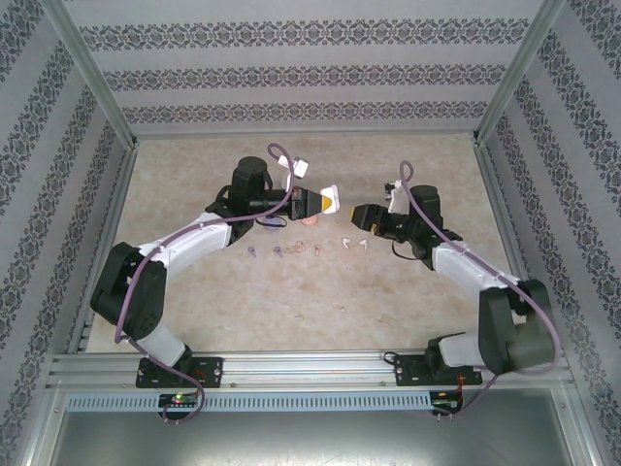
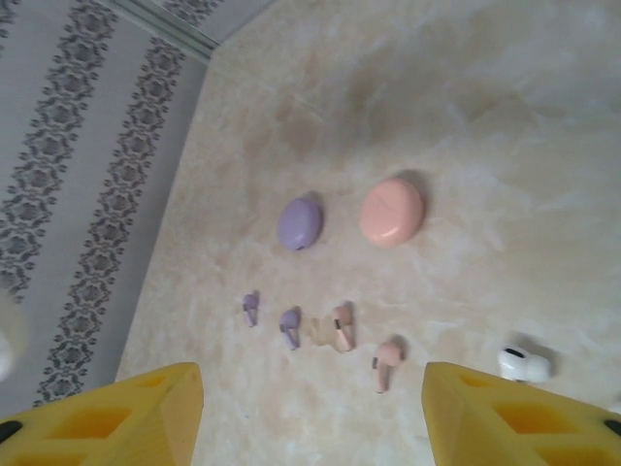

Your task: Insert the wireless bluetooth earbuds into the charging case

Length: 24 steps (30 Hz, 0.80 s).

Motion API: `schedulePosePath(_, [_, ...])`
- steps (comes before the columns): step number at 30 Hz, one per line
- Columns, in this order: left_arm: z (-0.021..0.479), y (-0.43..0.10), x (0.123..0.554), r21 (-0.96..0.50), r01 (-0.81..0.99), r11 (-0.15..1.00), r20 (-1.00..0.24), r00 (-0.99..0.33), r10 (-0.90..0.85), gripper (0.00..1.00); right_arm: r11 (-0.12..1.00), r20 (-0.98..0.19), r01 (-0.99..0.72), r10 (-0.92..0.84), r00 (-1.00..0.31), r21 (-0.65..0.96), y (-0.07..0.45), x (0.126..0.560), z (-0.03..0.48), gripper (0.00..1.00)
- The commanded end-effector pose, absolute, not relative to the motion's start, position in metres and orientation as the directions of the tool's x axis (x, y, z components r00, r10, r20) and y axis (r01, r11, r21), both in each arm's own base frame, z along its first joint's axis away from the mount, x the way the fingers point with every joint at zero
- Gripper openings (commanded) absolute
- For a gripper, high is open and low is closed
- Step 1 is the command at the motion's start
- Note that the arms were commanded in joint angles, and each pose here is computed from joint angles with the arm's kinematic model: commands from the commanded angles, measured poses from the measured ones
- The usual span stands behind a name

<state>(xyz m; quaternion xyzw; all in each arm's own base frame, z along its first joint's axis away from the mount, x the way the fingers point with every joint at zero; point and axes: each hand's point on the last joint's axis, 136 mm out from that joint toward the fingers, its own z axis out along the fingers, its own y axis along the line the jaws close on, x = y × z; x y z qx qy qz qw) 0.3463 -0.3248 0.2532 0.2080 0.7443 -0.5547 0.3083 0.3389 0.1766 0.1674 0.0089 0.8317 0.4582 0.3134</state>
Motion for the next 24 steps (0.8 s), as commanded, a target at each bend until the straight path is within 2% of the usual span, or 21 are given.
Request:
schedulePosePath(1, [0.269,-0.327,0.347,-0.654,0.708,0.266,-0.742,-0.669,-0.042,0.00,0.544,-0.523,-0.300,0.318,-0.791,0.783,0.178,0.328,0.183,0.62])
schedulePosePath(8, [0.268,-0.329,0.353,-0.654,0.708,0.266,-0.745,-0.664,-0.064,0.00,0.479,-0.495,-0.278,0.419,-0.761,0.833,0.178,0.328,0.208,0.64])
schedulePosePath(15, [0.278,-0.330,0.357,-0.648,0.721,0.243,-0.757,-0.645,-0.106,0.00,0.388,-0.487,-0.331,0.434,-0.758,0.860,0.192,0.332,0.243,0.64])
schedulePosePath(24, [0.288,-0.328,0.360,-0.649,0.726,0.225,-0.760,-0.628,-0.165,0.00,0.256,-0.429,-0.346,0.490,-0.759,0.903,0.201,0.345,0.264,0.59])
